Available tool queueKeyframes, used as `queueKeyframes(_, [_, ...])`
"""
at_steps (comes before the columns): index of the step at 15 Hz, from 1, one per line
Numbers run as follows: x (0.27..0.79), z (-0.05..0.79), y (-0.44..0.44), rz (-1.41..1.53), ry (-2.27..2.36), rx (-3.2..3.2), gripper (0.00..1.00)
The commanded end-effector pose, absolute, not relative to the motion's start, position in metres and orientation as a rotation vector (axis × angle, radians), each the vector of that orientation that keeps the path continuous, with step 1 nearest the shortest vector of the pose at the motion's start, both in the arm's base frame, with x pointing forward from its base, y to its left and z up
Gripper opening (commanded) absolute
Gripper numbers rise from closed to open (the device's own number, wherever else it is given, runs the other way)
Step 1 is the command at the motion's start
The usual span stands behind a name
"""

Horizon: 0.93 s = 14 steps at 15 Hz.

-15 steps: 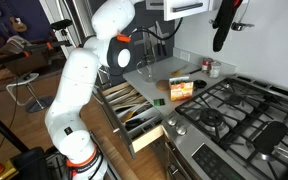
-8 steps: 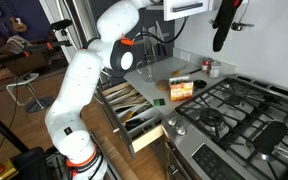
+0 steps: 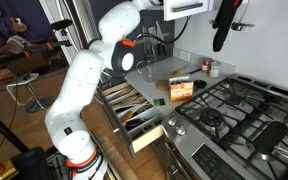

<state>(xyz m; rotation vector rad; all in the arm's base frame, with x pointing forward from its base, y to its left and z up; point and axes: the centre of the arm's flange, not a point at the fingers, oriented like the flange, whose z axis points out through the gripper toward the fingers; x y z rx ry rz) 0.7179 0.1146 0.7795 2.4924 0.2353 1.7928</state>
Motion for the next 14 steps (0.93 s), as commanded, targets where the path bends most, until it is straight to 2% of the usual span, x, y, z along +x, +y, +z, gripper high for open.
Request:
queueKeyframes(1, [0.7301, 0.7852, 0.1134, 1.723, 0.288, 2.492, 1.0])
queueKeyframes(2, [0.7299, 0.7847, 0.1126, 1.707, 0.291, 2.494, 0.96])
queueKeyframes(4, [0.7287, 0.7858, 0.111, 1.696, 0.291, 2.49, 0.71])
queueKeyframes(5, [0.728, 0.7863, 0.1096, 1.688, 0.288, 2.491, 0.71])
queueKeyframes(7, [0.7267, 0.7877, 0.1072, 1.676, 0.276, 2.49, 0.53])
queueKeyframes(8, [0.7262, 0.7883, 0.1065, 1.673, 0.274, 2.491, 0.55])
queueKeyframes(9, [0.7258, 0.789, 0.1065, 1.677, 0.275, 2.489, 0.72])
queueKeyframes(10, [0.7257, 0.7897, 0.1069, 1.688, 0.273, 2.487, 0.85])
queueKeyframes(11, [0.7261, 0.7901, 0.1077, 1.703, 0.273, 2.484, 0.85])
queueKeyframes(13, [0.726, 0.7921, 0.1101, 1.738, 0.281, 2.481, 0.98])
queueKeyframes(14, [0.7257, 0.7934, 0.1111, 1.751, 0.283, 2.48, 1.0])
